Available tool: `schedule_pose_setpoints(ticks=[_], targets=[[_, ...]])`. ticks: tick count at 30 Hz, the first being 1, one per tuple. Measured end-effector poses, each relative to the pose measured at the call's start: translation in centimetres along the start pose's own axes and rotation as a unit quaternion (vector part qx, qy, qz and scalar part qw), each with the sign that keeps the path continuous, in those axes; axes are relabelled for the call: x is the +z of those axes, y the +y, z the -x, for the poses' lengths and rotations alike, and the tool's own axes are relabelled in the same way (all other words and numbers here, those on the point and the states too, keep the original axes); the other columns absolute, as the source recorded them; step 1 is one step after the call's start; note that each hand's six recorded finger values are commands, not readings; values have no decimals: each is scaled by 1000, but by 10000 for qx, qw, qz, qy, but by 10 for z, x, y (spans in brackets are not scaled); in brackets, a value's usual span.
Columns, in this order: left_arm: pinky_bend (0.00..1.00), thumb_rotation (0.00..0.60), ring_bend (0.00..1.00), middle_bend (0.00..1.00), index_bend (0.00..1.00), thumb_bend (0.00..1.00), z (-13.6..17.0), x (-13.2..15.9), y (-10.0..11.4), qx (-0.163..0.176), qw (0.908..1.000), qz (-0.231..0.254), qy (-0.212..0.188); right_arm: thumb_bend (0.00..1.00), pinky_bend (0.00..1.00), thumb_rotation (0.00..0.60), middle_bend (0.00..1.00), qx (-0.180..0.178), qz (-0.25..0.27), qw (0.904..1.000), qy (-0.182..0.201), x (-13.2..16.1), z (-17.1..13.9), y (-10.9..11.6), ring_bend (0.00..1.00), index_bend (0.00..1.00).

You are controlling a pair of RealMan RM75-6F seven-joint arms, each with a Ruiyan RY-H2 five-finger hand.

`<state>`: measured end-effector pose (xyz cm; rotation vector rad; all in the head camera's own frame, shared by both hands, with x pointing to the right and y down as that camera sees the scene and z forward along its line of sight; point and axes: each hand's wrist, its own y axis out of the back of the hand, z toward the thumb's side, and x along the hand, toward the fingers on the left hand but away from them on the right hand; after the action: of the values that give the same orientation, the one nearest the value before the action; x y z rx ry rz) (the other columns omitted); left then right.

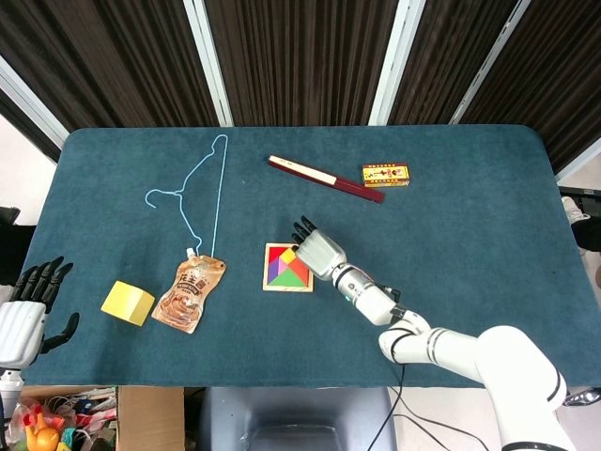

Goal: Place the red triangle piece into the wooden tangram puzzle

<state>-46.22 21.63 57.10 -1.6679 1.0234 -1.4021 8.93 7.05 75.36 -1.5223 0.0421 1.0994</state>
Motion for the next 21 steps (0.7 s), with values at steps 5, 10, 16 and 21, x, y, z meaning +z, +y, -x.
schedule_pose_setpoints(ticks=[5, 10, 16, 21], targets=[[84, 600, 0, 0, 0, 435, 0, 0, 0, -3, 10000, -2, 3, 607, 0, 600, 259, 9, -116, 9999, 18, 0, -3, -1, 44, 460], [84, 600, 0, 0, 0, 435, 1, 0, 0, 0, 10000, -1, -2, 606, 0, 600, 259, 26, -156, 9999, 12, -1, -4, -2, 44, 463], [84, 600, 0, 0, 0, 435, 1, 2, 1, 18, 10000, 9, -25, 606, 0, 600, 258, -25, -122, 9999, -38, -3, -5, 1, 44, 430], [84, 600, 0, 0, 0, 435, 2, 1, 2, 31, 10000, -4, -33, 552, 0, 600, 209, -253, 95, 9996, -125, -6, -11, 10, 17, 224]])
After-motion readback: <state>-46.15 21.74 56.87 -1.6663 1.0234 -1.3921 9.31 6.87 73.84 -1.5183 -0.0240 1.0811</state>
